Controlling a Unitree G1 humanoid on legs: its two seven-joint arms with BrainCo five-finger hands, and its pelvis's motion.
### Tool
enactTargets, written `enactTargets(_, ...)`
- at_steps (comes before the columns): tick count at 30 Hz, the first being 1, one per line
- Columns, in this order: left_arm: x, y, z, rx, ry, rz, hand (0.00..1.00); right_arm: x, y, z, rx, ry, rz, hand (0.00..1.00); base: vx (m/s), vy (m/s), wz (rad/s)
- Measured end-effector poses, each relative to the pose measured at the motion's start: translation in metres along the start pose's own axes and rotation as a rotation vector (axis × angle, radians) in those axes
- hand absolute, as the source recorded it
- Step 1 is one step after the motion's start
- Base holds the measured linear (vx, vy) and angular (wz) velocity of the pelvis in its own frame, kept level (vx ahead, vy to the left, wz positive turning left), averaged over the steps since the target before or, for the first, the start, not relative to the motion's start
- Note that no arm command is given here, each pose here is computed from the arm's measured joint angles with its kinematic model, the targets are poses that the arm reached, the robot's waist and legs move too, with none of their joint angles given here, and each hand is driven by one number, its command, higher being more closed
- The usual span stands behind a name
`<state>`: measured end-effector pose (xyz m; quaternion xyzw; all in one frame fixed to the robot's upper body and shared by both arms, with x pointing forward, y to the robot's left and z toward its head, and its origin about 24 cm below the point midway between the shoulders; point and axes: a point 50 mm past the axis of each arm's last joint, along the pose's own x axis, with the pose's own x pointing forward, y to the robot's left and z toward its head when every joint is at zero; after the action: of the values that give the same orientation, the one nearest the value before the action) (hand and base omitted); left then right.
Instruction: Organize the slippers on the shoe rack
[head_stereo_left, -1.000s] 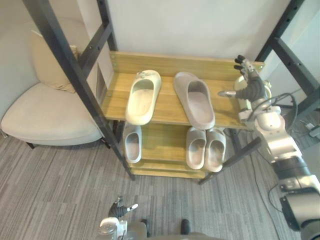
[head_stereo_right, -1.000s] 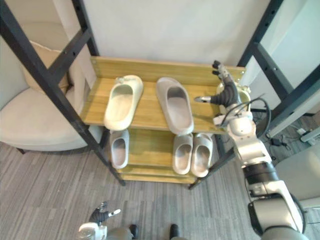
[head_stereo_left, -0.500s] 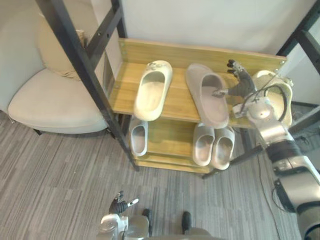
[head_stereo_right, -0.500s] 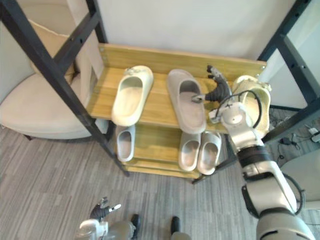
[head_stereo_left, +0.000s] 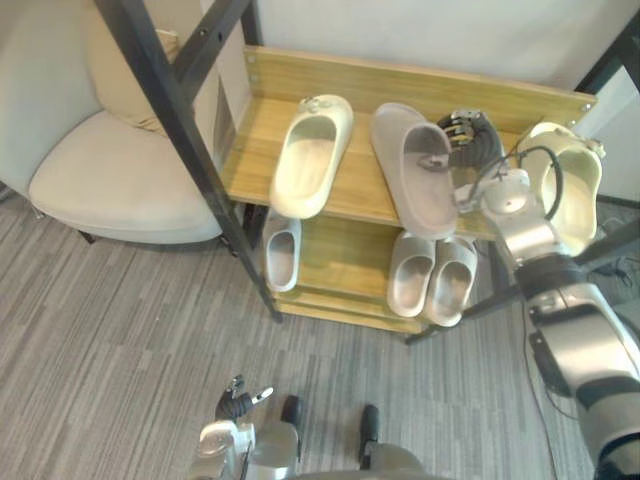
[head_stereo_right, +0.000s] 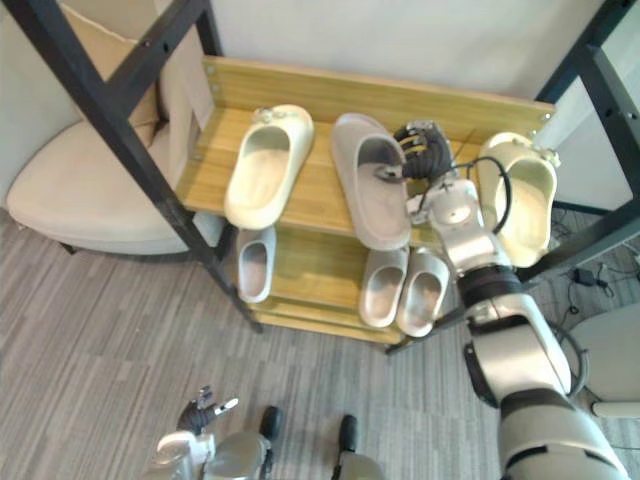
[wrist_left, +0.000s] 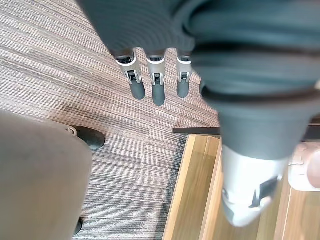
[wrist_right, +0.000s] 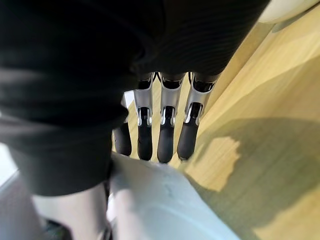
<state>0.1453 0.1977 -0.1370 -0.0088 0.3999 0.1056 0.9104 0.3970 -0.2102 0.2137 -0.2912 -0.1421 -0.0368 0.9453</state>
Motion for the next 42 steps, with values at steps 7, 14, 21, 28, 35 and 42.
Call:
enactTargets(7, 0.000, 0.001, 0.000, 0.002, 0.001, 0.001, 0.00, -0.002, 0.007, 0.000, 0.014, -0.007, 0.022, 1.00, -0.02, -0.020, -0.04)
enactTargets(14, 0.000, 0.004, -0.002, 0.011, 0.012, 0.007, 0.00, -0.026, 0.018, 0.000, 0.047, -0.084, 0.061, 1.00, 0.02, 0.015, -0.02)
enactTargets(21, -0.002, 0.008, -0.006, 0.016, 0.027, 0.017, 0.00, -0.064, 0.020, 0.000, 0.162, -0.169, 0.050, 1.00, 0.01, 0.018, 0.00)
enactTargets(28, -0.006, 0.010, -0.019, 0.056, 0.079, 0.016, 0.00, -0.101, 0.009, 0.007, 0.314, -0.282, -0.030, 1.00, -0.01, -0.001, 0.00)
enactTargets(35, -0.011, 0.008, -0.032, 0.054, 0.122, -0.003, 0.00, -0.140, 0.024, 0.005, 0.480, -0.305, 0.028, 1.00, -0.04, 0.001, 0.00)
enactTargets(42, -0.012, 0.008, -0.036, 0.087, 0.137, -0.015, 0.00, -0.170, 0.048, -0.015, 0.525, -0.210, 0.189, 1.00, 0.01, 0.000, 0.01)
